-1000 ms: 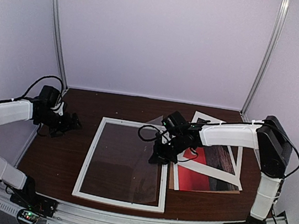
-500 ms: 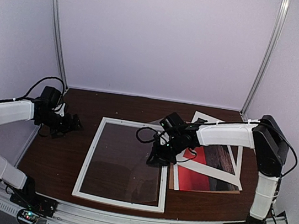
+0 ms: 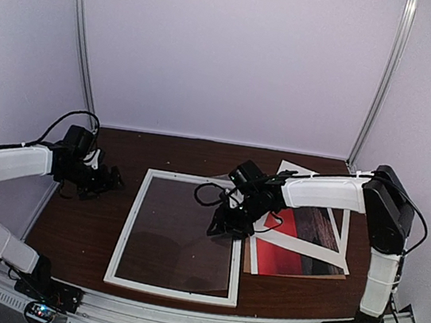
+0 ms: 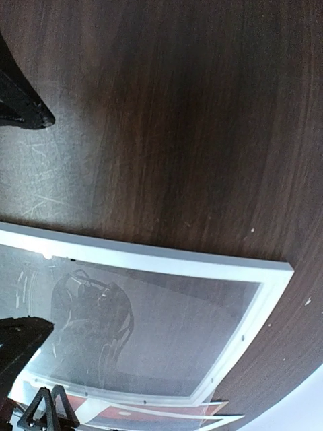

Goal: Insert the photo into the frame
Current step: Place the glass panel at the frame body.

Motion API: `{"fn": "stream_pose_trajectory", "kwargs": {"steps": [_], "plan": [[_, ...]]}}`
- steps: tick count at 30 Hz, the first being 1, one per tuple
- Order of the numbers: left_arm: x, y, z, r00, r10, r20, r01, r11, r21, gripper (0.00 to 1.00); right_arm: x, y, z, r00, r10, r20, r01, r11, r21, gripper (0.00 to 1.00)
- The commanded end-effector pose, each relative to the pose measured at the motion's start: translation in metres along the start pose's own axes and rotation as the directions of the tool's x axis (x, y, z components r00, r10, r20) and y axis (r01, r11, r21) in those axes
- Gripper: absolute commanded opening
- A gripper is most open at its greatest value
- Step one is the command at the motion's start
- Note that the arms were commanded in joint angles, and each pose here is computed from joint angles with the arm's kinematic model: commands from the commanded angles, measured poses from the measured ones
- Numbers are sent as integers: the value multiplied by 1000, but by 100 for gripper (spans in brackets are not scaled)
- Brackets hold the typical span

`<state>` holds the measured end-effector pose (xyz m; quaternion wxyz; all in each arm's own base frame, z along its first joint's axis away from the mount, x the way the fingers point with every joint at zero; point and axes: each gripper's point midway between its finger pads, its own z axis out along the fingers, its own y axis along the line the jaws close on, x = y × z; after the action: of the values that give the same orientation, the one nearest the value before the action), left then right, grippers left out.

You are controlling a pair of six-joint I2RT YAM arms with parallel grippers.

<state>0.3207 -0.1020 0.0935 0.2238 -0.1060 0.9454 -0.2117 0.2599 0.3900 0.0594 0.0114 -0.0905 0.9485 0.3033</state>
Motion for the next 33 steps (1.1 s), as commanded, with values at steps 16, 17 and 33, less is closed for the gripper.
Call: {"fn": "stream_pose_trajectory", "kwargs": {"steps": [16, 17, 33], "plan": [[36, -130, 48, 982, 188, -7, -179, 945, 274, 98, -6, -9, 10, 1000, -30, 0, 30, 997, 65, 66], [39, -135, 52, 982, 188, -11, -177, 940, 290, 98, -6, -9, 10, 1000, -30, 0, 30, 997, 66, 67], [62, -170, 94, 975, 207, -76, -168, 922, 349, 97, -5, -10, 11, 1000, -30, 0, 30, 998, 60, 68]]}}
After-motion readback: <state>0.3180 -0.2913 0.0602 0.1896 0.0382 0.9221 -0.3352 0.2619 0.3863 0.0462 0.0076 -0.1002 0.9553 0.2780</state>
